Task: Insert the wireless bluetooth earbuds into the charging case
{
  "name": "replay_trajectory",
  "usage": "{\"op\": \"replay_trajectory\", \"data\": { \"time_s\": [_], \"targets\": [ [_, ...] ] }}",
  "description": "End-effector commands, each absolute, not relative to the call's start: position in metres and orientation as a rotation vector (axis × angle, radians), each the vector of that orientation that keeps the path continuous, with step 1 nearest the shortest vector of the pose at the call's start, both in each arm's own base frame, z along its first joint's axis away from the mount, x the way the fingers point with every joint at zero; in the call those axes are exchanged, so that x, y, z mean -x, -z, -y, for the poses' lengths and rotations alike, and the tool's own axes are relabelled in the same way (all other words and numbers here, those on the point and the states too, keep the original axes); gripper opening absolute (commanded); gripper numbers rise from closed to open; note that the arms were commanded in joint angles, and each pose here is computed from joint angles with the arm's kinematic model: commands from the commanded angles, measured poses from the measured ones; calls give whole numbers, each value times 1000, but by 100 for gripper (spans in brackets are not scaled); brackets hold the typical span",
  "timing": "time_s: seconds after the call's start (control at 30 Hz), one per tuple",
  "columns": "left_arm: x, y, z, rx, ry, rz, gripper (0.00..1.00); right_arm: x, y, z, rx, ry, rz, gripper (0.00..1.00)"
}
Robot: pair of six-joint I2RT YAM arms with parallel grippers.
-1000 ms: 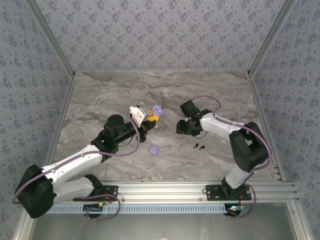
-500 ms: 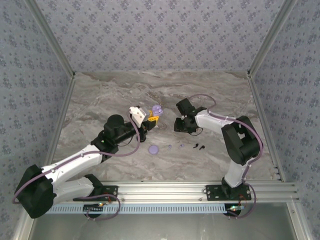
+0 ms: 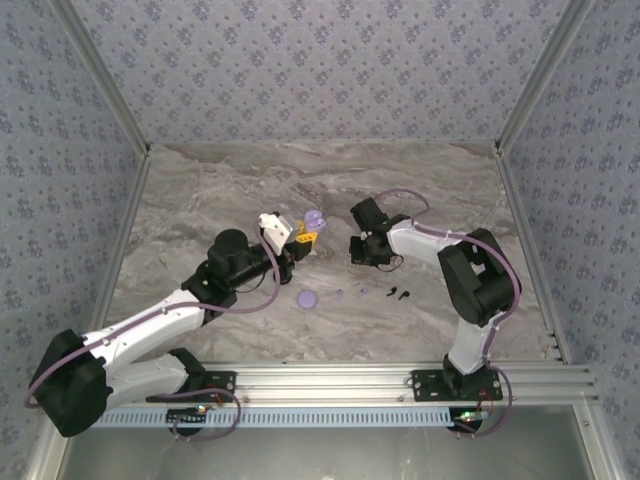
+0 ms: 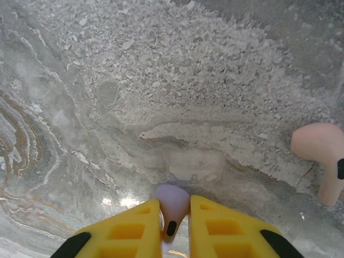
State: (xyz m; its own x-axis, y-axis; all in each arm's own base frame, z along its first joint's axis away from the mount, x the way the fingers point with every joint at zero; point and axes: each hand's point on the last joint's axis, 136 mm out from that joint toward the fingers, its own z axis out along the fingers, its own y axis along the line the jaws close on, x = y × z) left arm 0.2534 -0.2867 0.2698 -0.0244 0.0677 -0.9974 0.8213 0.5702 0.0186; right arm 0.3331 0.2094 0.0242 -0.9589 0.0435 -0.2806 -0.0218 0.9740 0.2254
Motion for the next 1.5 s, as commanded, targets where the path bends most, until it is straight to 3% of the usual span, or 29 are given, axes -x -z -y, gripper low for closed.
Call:
{"op": "replay_trajectory", "data": {
  "time_s": [0.0, 0.23, 0.57, 0.8, 0.97, 1.47],
  "targets": [
    [-252, -281, 284, -786, 709, -1463, 0, -329, -26, -205, 17, -294, -2831, 17],
    [-251, -280, 286, -777, 732, -1463, 0, -332, -72, -204, 82, -352, -2687, 16],
    [-257, -282, 307, -744, 865, -1461, 0, -312, -230, -221, 221, -715, -2137, 15],
    [-263, -280, 322, -747, 941, -1480, 0, -279, -312, -241, 342, -890, -1830, 15],
    [-263, -277, 326, -752, 953, -1488, 0, -266, -329, -258, 438, -896, -1760, 15],
    [-258, -278, 330, -777, 975, -1474, 0, -277, -314, -278, 476, -831, -1788, 15]
  ]
}}
